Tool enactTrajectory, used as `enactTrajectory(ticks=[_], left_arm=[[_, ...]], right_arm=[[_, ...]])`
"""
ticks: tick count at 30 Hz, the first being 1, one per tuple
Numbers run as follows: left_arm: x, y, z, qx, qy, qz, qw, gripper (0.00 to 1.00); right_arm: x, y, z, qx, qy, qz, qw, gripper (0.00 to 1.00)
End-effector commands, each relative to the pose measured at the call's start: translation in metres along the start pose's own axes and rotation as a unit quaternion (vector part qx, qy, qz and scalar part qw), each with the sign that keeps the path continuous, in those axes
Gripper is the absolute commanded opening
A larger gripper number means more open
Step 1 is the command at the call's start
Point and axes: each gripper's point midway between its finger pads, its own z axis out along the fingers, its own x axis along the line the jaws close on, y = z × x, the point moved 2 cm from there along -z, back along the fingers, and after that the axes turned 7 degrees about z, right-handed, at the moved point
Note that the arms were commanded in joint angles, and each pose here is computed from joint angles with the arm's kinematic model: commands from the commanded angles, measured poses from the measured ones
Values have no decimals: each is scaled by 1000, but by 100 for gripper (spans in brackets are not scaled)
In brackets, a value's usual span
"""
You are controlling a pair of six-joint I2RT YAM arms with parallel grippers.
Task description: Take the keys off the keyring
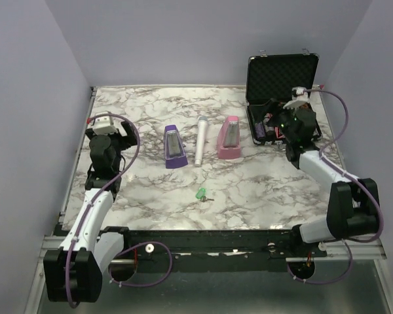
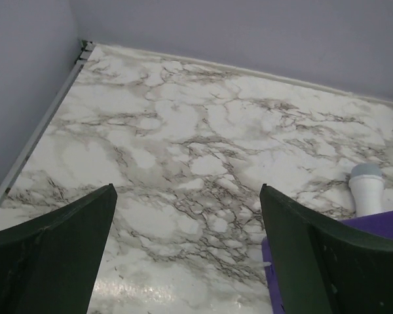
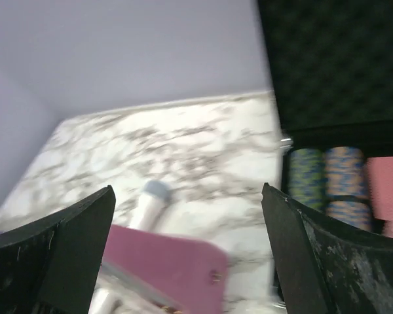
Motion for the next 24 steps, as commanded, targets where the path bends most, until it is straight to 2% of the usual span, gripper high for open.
enactTrajectory(ticks=[1, 2, 5, 9, 12, 15, 17, 20, 24], left_arm=[[12, -44, -42, 200, 81, -87, 973, 99], [17, -47, -51, 224, 102, -96, 964, 99], [22, -49, -73, 262, 142, -145, 944, 99], [16, -45, -80, 261, 105, -185, 942, 99], [12, -46, -90, 257, 99, -224, 935, 99], [-11, -34, -91, 233, 0, -246, 941, 99], [-19, -27, -97, 236, -32, -242, 941, 99], [-27, -23, -108, 250, -66, -225, 939, 99], [-48, -22, -124, 276, -127, -188, 934, 99]], right_arm=[[38, -97, -16, 289, 73, 203, 933, 100], [42, -101, -18, 304, 63, 217, 925, 100], [57, -92, -31, 290, 47, 218, 931, 100], [69, -72, -53, 278, -14, 193, 941, 100], [70, -52, -73, 246, -59, 189, 949, 100], [69, -36, -86, 197, -73, 218, 953, 100], [56, -40, -98, 184, -118, 248, 944, 100], [69, -31, -106, 193, -70, 223, 953, 100], [71, -25, -112, 203, -77, 219, 951, 100]])
